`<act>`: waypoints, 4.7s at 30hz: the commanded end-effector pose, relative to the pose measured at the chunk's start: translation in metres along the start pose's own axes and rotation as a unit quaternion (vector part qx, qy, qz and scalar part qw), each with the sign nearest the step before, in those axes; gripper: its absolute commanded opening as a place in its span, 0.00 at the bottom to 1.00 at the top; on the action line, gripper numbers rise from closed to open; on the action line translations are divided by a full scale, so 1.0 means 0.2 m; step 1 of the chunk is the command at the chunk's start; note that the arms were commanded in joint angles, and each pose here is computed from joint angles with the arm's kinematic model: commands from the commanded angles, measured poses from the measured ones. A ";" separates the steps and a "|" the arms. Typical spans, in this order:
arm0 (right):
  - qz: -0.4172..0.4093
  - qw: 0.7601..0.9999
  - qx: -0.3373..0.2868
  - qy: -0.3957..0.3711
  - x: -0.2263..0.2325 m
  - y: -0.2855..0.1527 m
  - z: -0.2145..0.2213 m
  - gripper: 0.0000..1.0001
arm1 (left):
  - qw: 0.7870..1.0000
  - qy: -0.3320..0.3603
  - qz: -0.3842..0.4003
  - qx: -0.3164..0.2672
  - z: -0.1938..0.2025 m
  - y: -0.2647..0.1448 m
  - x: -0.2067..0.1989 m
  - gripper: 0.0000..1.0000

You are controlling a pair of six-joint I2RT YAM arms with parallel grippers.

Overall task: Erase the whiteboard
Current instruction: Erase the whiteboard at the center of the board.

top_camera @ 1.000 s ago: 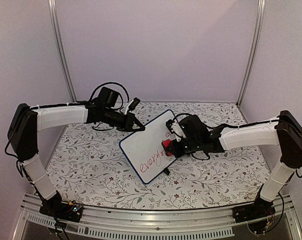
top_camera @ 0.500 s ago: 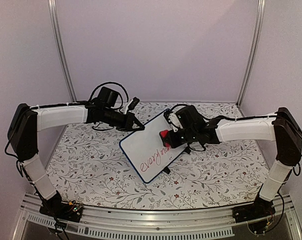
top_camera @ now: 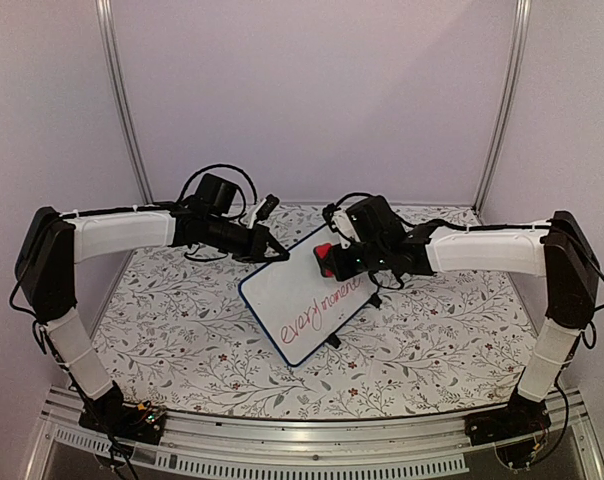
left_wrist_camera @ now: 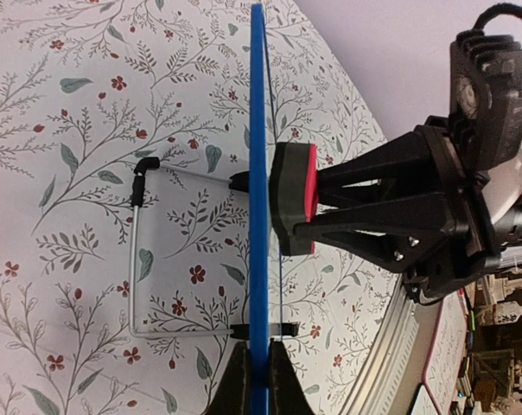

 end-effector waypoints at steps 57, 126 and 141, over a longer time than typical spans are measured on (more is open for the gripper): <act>0.026 0.999 0.029 -0.014 -0.19 0.03 0.04 0.03 | 0.998 0.024 0.050 0.011 0.00 0.02 -0.10 0.00; 0.052 0.995 0.084 -0.021 -0.28 -0.02 0.28 0.03 | 0.998 0.024 0.052 0.010 0.00 0.02 -0.11 0.00; 0.062 0.997 0.036 -0.005 -0.29 -0.01 0.13 0.03 | 0.998 0.023 0.053 0.011 0.00 0.01 -0.11 0.00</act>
Point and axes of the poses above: each gripper's point midway between its finger pads, its own y axis out along the fingers, its own x axis along the line the jaws close on, z = x × y, the point moved 8 cm from there along -y, back along the fingers, and after that the axes turned 13 degrees about y, right-handed, at the moved point
